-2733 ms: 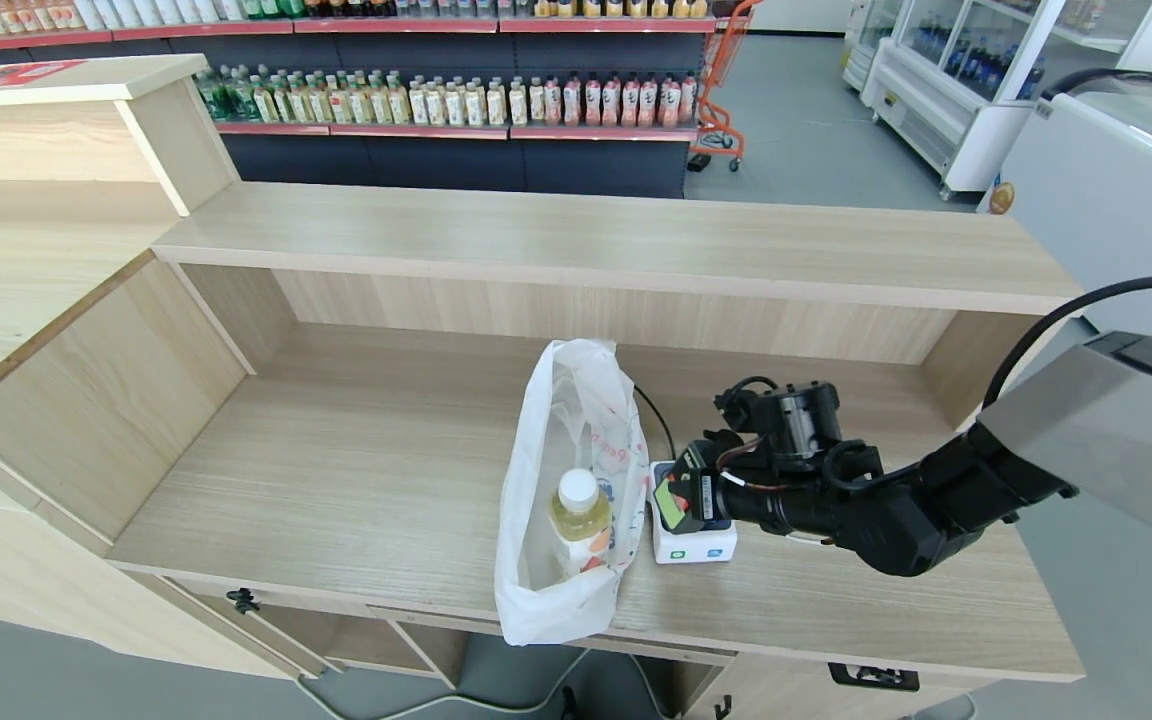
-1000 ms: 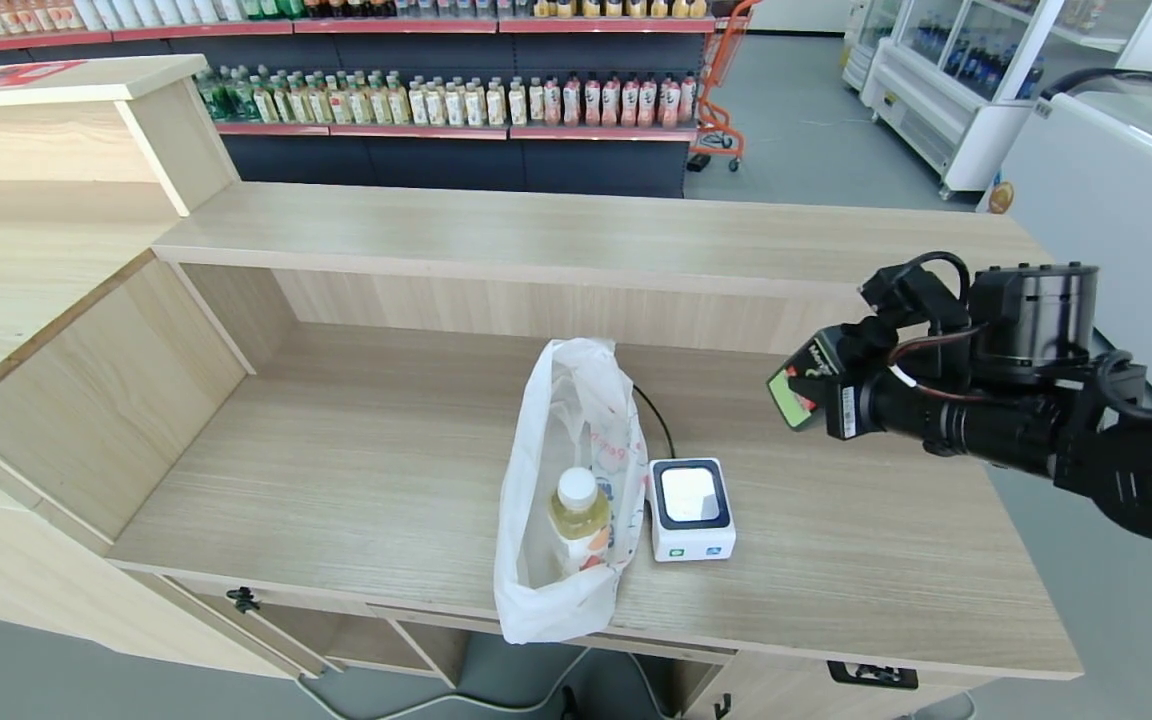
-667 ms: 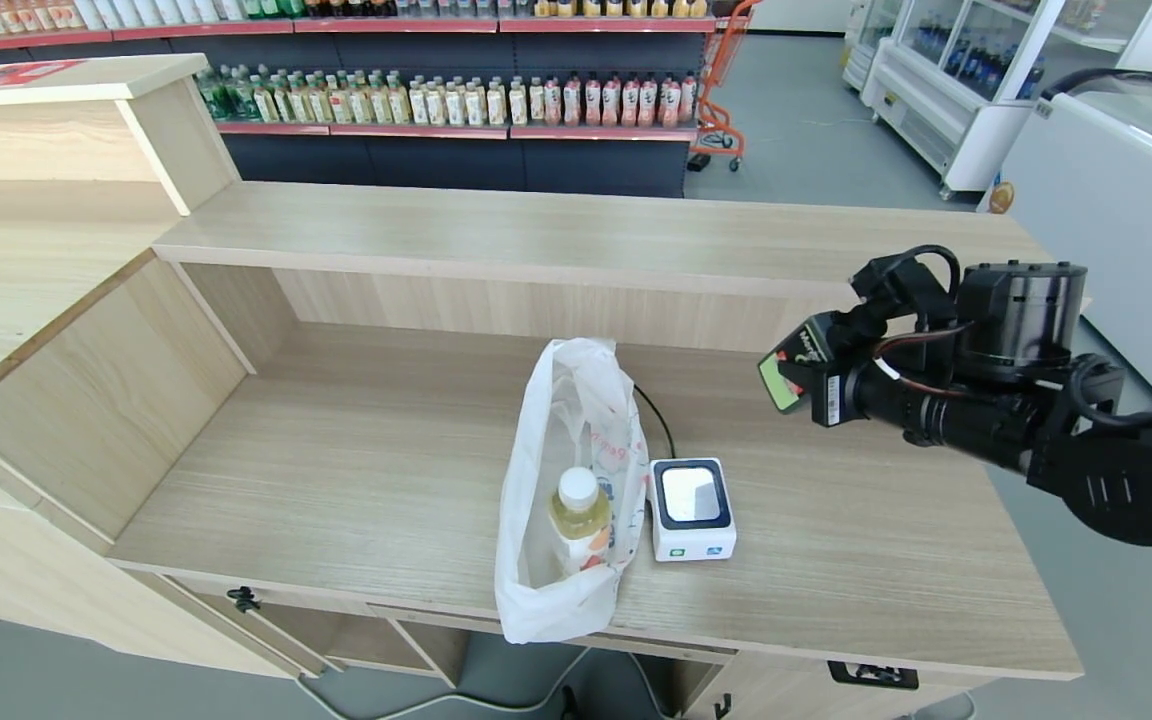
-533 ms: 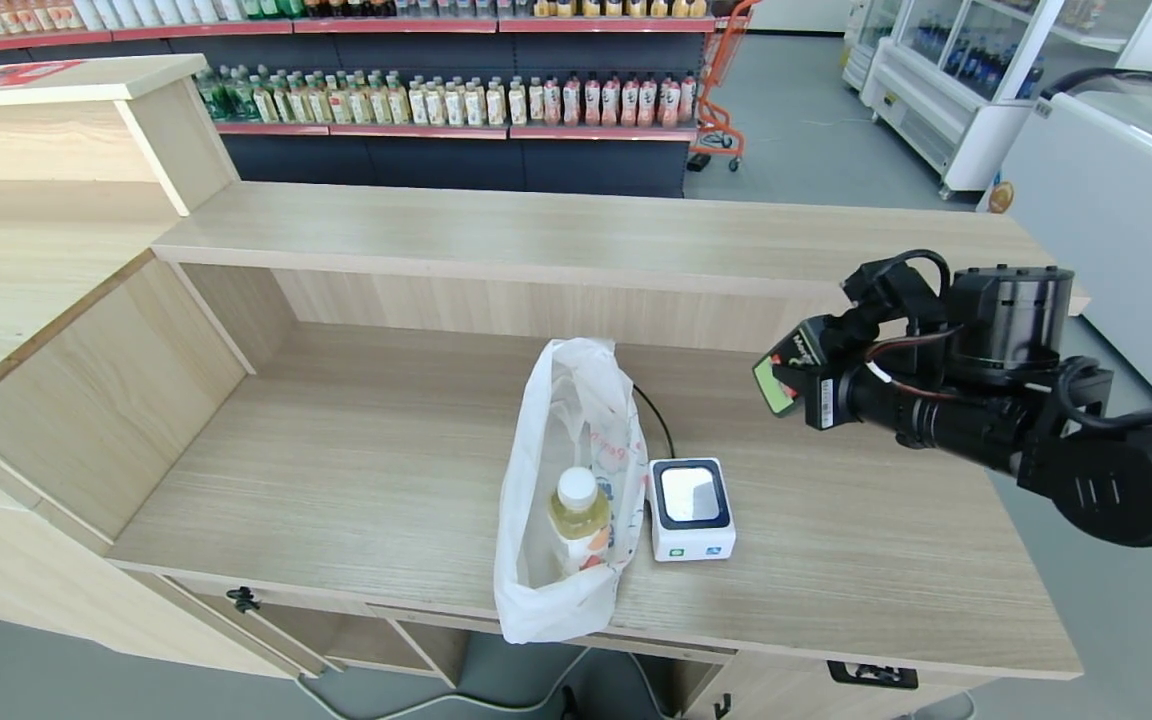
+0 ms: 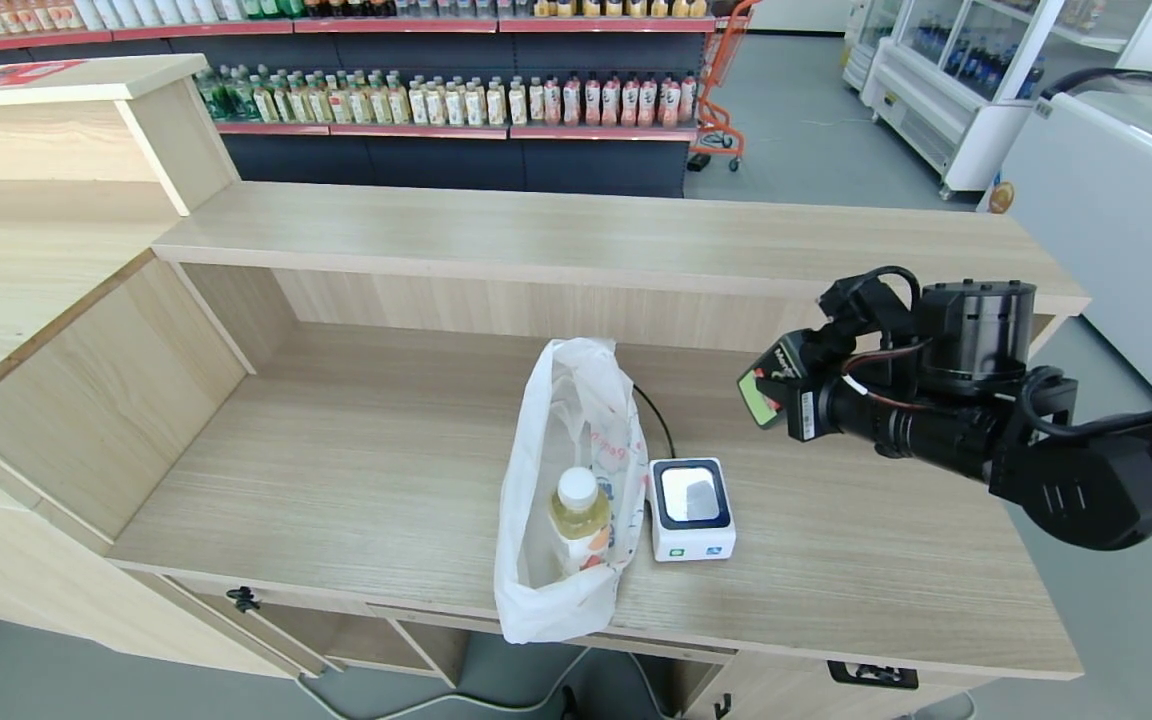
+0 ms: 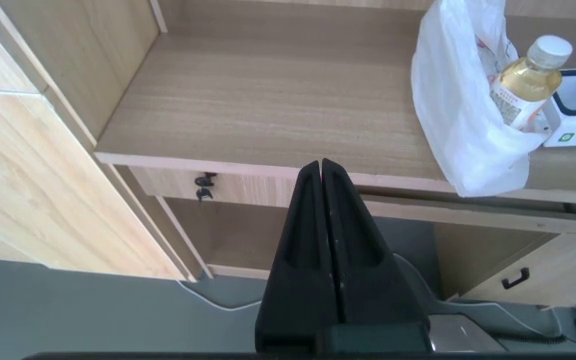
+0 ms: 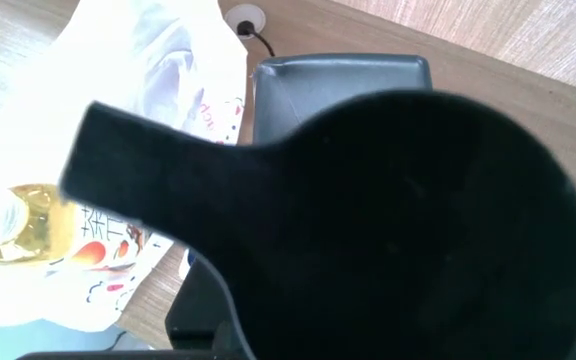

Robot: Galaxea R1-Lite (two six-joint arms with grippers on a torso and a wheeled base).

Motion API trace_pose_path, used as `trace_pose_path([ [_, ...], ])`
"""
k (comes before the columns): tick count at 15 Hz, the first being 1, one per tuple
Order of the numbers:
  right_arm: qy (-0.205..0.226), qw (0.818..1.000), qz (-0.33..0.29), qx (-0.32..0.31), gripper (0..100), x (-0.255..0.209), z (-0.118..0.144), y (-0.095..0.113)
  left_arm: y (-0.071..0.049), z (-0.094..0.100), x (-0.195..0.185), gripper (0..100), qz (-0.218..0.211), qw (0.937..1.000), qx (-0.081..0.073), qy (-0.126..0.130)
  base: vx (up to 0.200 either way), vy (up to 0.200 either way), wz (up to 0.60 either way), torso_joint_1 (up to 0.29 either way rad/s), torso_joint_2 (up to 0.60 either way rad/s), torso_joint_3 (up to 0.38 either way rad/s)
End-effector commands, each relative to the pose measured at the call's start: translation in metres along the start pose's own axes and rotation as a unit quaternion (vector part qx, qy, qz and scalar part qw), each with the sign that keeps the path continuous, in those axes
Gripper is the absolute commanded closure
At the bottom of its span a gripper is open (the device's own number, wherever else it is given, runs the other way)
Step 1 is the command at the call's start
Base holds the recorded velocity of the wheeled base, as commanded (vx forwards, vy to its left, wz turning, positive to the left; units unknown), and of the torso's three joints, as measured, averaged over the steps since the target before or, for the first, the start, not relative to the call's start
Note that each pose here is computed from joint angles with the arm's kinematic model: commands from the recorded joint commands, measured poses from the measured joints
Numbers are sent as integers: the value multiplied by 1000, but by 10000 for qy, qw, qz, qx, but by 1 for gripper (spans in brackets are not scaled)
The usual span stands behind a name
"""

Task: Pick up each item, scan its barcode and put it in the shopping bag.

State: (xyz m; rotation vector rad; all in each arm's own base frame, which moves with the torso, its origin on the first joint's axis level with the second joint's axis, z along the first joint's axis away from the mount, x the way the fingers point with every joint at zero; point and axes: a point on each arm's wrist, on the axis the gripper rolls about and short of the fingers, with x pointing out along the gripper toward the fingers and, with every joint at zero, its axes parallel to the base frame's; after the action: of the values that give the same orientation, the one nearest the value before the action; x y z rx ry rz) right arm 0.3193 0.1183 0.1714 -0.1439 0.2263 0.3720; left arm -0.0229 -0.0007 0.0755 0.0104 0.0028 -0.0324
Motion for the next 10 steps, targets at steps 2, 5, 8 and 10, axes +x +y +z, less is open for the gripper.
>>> trace_pose_path([
  [2,43,10000,15,5,100,2,-3,1,0,0,0,100,1,10000,2,0,0,0,0,0,0,0],
  [5,73,10000,25,44,100,2,-4,1,0,0,0,100,1,10000,-14,0,0,133,0,2,3,3],
  [8,28,9999,20,151,100,7,-3,1,0,0,0,100,1,10000,-6,0,0,200,0,2,1,6],
  [10,-42,9999,22,158,100,15,0,1,0,0,0,100,1,10000,-6,0,0,200,0,15,10,-2],
])
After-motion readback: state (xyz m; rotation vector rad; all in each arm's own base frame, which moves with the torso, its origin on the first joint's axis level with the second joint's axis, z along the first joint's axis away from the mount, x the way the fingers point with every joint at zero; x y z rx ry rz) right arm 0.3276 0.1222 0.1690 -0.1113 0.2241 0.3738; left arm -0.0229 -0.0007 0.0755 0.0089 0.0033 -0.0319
